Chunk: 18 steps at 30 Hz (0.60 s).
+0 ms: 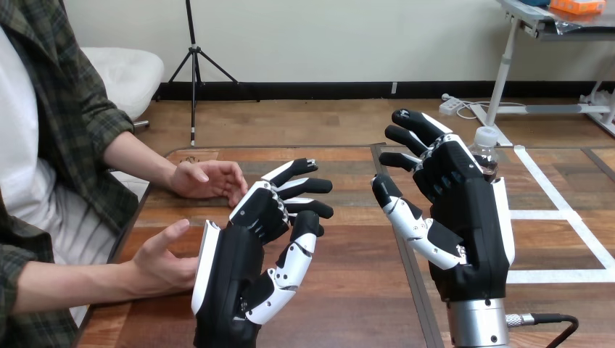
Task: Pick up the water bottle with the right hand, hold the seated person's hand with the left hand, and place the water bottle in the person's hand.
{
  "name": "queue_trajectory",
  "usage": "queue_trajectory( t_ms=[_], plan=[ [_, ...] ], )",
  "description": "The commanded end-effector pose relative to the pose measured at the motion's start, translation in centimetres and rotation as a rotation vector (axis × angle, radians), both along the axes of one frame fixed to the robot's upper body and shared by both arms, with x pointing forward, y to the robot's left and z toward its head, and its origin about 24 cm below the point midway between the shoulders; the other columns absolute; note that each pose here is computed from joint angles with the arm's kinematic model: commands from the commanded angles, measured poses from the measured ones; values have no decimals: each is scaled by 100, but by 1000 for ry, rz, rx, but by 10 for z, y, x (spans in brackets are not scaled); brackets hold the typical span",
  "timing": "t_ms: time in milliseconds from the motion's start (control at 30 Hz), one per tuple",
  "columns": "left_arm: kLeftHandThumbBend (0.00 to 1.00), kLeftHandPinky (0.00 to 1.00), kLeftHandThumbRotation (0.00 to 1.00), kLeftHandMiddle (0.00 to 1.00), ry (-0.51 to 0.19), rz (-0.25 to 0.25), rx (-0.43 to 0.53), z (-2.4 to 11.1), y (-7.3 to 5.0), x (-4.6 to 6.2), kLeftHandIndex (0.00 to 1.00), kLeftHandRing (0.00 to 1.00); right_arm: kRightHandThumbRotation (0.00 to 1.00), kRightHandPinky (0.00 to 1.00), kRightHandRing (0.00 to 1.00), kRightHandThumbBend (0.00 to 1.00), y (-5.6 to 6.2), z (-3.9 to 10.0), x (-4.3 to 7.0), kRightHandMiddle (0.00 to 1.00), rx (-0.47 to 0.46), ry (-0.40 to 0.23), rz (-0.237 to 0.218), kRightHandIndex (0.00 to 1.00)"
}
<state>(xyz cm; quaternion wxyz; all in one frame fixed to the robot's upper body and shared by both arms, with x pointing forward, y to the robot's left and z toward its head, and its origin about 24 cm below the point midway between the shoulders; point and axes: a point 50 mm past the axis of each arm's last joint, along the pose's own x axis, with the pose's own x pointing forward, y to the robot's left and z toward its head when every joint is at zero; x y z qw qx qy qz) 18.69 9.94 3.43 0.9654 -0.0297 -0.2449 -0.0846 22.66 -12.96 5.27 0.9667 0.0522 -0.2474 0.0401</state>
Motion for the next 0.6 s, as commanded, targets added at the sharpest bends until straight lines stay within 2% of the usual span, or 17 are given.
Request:
queue_trajectory(
  t_ms=[0, 367, 567],
  plan=[
    [23, 47, 37, 69, -77, 4, -40, 14, -3, 7, 76, 58, 6, 68, 81, 56, 4, 15, 5, 83, 16, -66, 8, 76],
    [22, 46, 37, 68, -77, 4, -33, 14, -2, 7, 75, 58, 6, 68, 80, 55, 4, 16, 6, 83, 8, -73, 10, 76],
    [22, 46, 37, 68, -76, 2, -36, 15, -2, 7, 75, 58, 5, 70, 80, 56, 3, 19, 7, 83, -3, -92, -3, 76]
  ],
)
